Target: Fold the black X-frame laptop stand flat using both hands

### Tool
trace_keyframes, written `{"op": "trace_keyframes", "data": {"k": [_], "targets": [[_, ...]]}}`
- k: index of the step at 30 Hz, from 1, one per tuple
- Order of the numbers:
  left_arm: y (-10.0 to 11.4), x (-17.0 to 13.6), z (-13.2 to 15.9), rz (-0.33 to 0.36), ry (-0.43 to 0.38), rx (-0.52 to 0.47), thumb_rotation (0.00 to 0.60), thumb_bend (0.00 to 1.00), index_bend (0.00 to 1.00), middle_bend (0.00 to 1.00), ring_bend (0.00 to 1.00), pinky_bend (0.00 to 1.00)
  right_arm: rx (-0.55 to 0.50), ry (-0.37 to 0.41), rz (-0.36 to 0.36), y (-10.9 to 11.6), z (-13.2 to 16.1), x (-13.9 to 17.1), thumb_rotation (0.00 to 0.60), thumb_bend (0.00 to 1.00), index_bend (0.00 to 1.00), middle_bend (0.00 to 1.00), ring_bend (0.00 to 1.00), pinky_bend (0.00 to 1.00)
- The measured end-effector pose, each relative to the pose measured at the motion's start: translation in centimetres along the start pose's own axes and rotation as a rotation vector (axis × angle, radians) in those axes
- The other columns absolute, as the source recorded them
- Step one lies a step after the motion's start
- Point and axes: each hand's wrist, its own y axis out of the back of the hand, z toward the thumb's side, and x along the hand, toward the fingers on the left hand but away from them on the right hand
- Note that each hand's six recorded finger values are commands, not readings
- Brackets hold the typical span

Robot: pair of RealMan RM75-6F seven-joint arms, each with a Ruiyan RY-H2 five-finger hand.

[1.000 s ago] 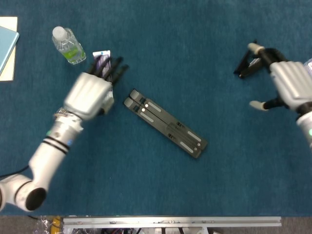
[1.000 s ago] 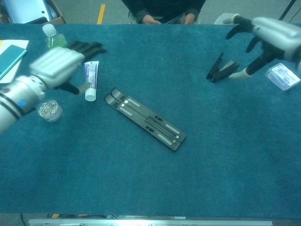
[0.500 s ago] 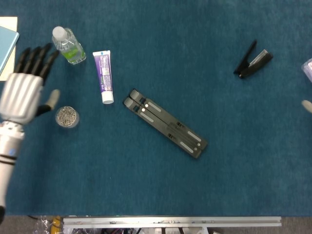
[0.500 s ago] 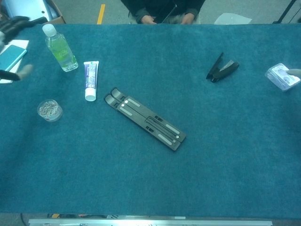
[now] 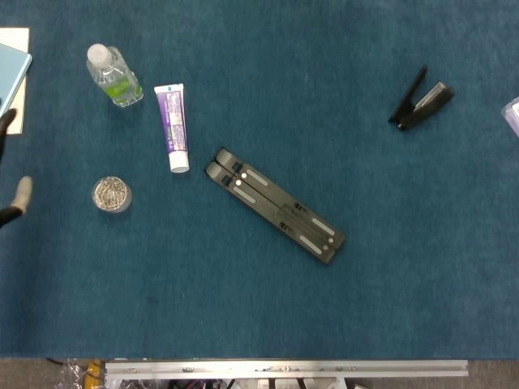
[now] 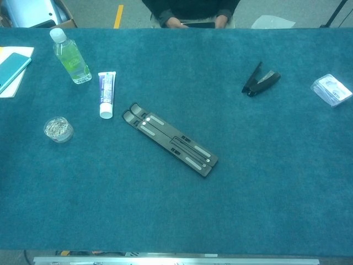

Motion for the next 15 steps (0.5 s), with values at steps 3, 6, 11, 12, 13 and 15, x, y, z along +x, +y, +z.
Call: {"op": "trace_keyframes", "data": {"k": [3, 6, 11, 12, 13, 15], "targets": [[0.4, -1.3, -1.0, 0.004, 0.032, -0.01, 0.6, 0.39, 0.0, 0.0, 0.0, 0.0, -0.004, -0.007, -0.001, 0.1, -0.4, 0.6, 0.6, 0.0, 0.0, 0.19, 0.09, 0.31], [0.6, -2.4, -1.9, -0.001, 0.058, -0.012, 0.6, 0.39, 0.0, 0.0, 0.0, 0.0, -0.01, -0.01, -0.005, 0.3, -0.6, 0.9, 0.6, 0.0, 0.0, 0.19, 0.09, 0.31], [1.0, -3.1, -2.7, 0.001, 0.079, -0.006, 0.6, 0.39, 0.0, 0.0, 0.0, 0.0, -0.013, -0.01, -0.002, 0.3, -0.8, 1.1, 0.6, 0.0, 0.0, 0.19, 0.09, 0.31], [1.0, -3.2, -2.7, 0.0, 0.081, -0.004, 0.6, 0.39, 0.0, 0.0, 0.0, 0.0, -0.015, -0.01, -0.003, 0.3, -0.7, 1.1, 0.6, 0.0, 0.0, 0.19, 0.09, 0.31], [1.0, -3.2, -2.8, -0.002, 0.082, -0.003, 0.6, 0.39, 0.0, 0.0, 0.0, 0.0, -0.018, -0.011, -0.003, 0.3, -0.7, 1.1, 0.6, 0.0, 0.0, 0.19, 0.09, 0.31], [1.0, -3.2, -2.8, -0.001, 0.082, -0.005, 0.6, 0.39, 0.0, 0.0, 0.0, 0.0, -0.022, -0.012, 0.0, 0.2, -0.7, 1.2, 0.6, 0.0, 0.0, 0.19, 0.09, 0.31]]}}
